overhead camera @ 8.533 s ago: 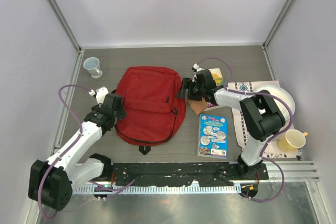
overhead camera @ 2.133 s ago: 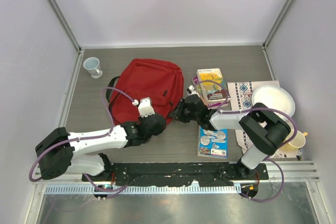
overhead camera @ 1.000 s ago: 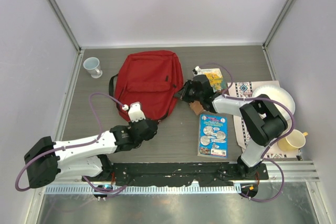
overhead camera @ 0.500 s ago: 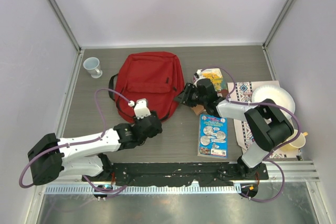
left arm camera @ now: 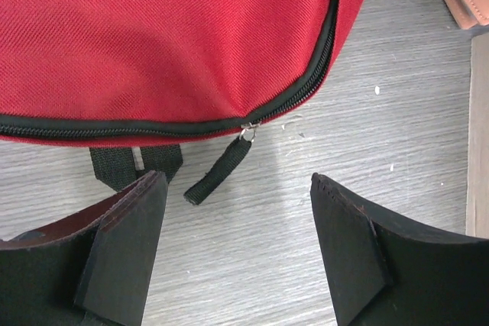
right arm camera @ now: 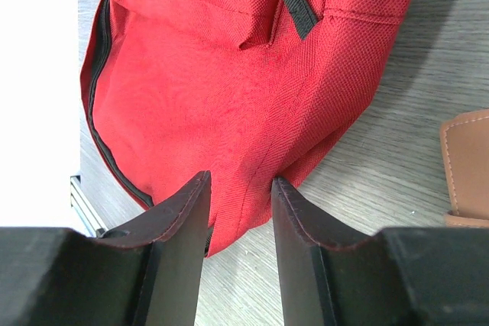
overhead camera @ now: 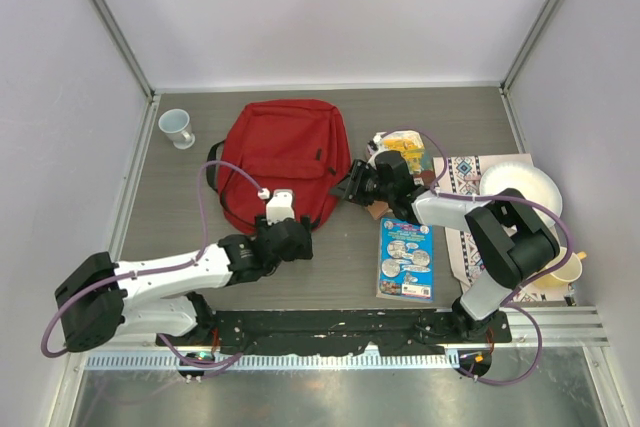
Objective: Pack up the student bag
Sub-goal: Unzip the student bag at the center of the board.
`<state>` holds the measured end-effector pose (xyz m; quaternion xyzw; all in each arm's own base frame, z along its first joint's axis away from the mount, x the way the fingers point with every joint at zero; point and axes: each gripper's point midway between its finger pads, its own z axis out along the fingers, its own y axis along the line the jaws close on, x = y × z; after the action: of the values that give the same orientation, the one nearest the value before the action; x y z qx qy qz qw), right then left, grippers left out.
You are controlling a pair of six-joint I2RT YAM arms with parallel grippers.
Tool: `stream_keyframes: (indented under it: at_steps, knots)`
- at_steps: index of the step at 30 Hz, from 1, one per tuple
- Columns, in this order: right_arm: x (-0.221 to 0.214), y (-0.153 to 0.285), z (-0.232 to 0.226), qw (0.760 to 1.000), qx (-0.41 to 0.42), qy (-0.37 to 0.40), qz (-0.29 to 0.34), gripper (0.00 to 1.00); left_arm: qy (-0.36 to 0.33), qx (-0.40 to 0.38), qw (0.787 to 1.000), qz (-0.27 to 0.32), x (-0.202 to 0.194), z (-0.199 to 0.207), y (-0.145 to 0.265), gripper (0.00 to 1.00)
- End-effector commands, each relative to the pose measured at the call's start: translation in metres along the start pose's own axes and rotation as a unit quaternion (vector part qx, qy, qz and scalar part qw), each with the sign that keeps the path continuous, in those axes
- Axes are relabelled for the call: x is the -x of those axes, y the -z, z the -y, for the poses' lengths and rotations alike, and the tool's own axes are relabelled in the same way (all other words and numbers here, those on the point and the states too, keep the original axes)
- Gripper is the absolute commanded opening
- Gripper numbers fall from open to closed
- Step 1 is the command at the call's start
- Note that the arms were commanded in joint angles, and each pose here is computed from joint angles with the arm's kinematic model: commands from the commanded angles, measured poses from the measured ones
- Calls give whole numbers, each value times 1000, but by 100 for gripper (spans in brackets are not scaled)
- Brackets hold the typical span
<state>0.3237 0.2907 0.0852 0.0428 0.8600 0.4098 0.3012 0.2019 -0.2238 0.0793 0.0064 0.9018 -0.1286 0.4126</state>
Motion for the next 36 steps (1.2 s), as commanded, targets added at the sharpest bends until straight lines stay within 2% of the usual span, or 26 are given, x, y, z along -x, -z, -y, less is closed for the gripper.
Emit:
stream_keyframes:
  at_steps: [1, 6, 8, 15, 19, 22, 30, 32, 36]
  knots:
    - [11, 4, -23, 999, 41, 10, 16, 43, -28, -25, 999, -18, 1, 3, -9, 80]
    - [11, 7, -25, 999, 43, 12, 17, 43, -37, -27, 998, -36, 2, -3, -17, 78]
    - [11, 7, -25, 999, 43, 13, 18, 43, -39, -57, 996, -56, -2, 4, -21, 77]
    - [13, 9, -26, 999, 43, 15, 19, 43, -51, -72, 993, -77, -2, 15, -31, 65]
    - [13, 9, -26, 999, 43, 15, 19, 43, -44, -77, 993, -76, -1, 19, -34, 52]
    - [12, 9, -25, 999, 42, 14, 19, 43, -36, -83, 994, -69, 3, 24, -34, 47]
    - [10, 9, -25, 999, 42, 14, 16, 43, -25, -69, 995, -63, 7, 19, -40, 40]
    - [10, 8, -24, 999, 42, 13, 15, 43, -23, -65, 995, -66, 5, 17, -42, 34]
    - [10, 9, -25, 999, 43, 14, 15, 43, -23, -61, 995, -72, 1, 16, -46, 32]
